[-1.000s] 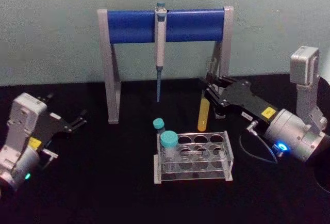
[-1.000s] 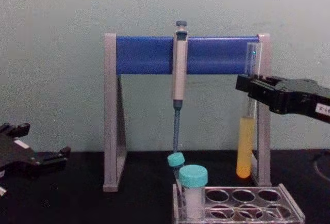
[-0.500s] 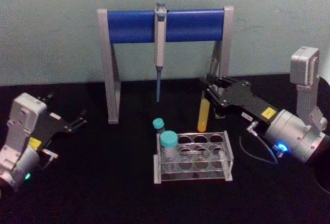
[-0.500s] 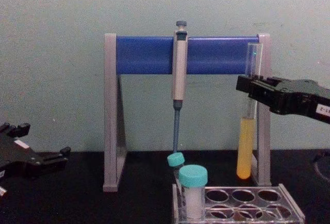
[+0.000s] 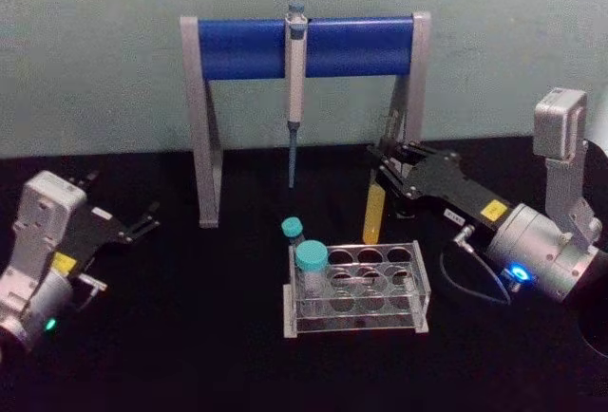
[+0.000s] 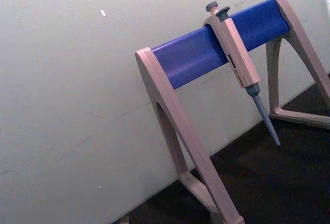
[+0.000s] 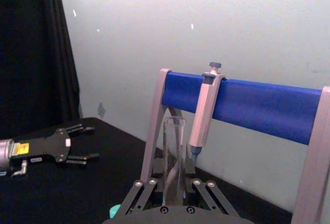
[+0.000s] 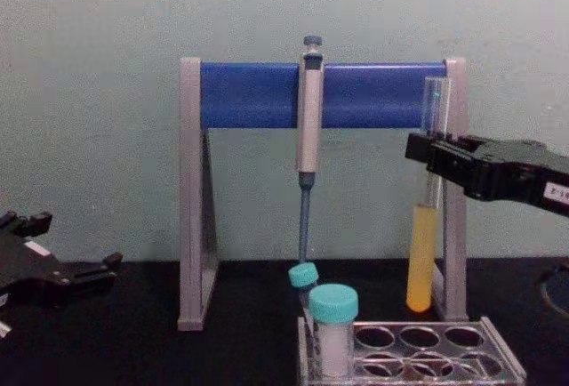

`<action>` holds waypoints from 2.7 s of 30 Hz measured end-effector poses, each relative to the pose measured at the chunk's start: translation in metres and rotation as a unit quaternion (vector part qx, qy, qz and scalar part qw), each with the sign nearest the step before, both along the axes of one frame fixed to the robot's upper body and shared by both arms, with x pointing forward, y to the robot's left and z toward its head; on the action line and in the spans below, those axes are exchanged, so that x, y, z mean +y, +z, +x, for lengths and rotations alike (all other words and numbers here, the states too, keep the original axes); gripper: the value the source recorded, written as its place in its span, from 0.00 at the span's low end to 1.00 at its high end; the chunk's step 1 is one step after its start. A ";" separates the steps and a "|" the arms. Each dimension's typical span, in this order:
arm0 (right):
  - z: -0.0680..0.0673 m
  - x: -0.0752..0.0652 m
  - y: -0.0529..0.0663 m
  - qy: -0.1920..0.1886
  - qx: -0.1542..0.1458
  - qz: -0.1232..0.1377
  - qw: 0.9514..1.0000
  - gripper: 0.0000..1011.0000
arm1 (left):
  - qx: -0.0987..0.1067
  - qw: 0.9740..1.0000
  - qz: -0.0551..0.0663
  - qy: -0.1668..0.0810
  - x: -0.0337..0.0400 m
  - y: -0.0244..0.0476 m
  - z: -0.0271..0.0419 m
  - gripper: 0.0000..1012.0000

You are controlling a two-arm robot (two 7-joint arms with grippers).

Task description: Pick up the test tube from the test tube rack, shake it, then place it back into the test tube rack.

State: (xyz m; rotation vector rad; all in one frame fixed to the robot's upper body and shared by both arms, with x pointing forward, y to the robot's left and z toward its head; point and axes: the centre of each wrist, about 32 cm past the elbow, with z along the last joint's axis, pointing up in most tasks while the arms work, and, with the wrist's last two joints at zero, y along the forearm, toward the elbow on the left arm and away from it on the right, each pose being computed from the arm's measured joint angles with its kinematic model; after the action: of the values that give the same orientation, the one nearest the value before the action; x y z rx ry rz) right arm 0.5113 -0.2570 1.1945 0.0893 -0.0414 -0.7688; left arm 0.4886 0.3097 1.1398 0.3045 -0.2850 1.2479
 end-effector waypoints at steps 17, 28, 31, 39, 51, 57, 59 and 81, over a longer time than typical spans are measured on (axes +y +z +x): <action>-0.005 -0.001 -0.002 0.068 0.002 0.010 0.998 0.22 | 0.000 1.000 0.000 0.000 0.0000 0.0000 0.0000 0.99; -0.005 -0.001 -0.008 0.104 0.009 0.006 0.994 0.22 | 0.000 1.000 0.000 0.000 0.0000 0.0000 0.0000 0.99; -0.005 0.000 -0.009 0.105 0.010 0.006 0.994 0.22 | 0.000 1.000 0.000 0.000 0.0000 0.0000 0.0000 0.99; -0.004 0.002 -0.013 0.102 0.013 0.004 0.995 0.22 | 0.000 1.000 0.000 0.000 0.0000 0.0000 0.0000 0.99; 0.000 0.003 -0.023 0.091 0.017 -0.002 0.996 0.22 | 0.000 1.000 0.000 0.000 0.0000 0.0000 0.0000 0.99; 0.001 0.004 -0.030 0.094 0.022 -0.004 0.995 0.22 | 0.000 1.000 0.000 0.000 0.0000 0.0000 0.0000 0.99; 0.001 0.005 -0.033 0.096 0.025 -0.005 0.995 0.22 | 0.000 1.000 0.000 0.000 0.0000 0.0000 0.0000 0.99; 0.001 0.011 -0.053 0.093 0.048 -0.021 0.994 0.22 | 0.000 1.000 0.000 0.000 0.0000 0.0000 0.0000 0.99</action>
State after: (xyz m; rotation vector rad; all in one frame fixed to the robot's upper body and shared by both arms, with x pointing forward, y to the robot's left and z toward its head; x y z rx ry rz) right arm 0.5126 -0.2463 1.1415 0.0163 0.0418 -0.5848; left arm 0.4886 0.3097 1.1398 0.3044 -0.2850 1.2480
